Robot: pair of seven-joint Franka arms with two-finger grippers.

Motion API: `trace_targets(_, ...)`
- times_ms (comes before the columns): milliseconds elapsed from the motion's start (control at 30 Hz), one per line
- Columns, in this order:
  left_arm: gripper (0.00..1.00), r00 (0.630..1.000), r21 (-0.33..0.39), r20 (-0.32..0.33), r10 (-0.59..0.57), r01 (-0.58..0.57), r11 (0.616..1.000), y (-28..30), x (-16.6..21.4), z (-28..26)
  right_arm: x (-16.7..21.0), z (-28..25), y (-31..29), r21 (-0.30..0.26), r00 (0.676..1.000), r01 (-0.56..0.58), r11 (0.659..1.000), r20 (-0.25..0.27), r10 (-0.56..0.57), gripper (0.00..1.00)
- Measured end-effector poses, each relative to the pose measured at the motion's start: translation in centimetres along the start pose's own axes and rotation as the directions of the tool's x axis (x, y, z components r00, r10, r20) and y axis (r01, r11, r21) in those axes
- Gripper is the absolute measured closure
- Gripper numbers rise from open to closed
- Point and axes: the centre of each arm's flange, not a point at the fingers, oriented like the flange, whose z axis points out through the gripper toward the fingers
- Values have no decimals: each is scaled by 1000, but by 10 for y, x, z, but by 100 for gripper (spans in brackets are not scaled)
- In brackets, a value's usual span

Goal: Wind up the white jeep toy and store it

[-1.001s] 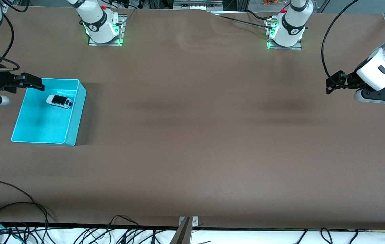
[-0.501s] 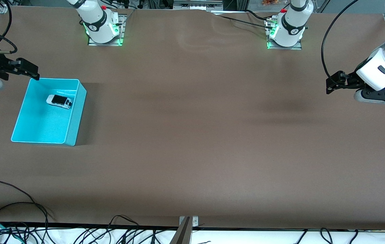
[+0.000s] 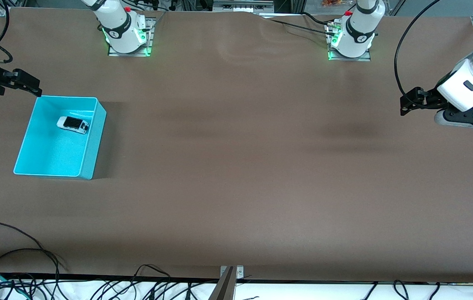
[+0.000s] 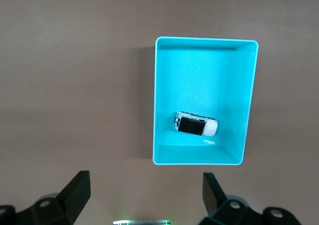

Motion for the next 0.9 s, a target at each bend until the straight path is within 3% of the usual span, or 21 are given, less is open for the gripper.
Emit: trace_targets(901, 0, 1000, 0, 0, 4, -4, 1000, 2, 0, 0, 4, 11, -4, 1, 1000, 9, 1000, 30, -9, 0)
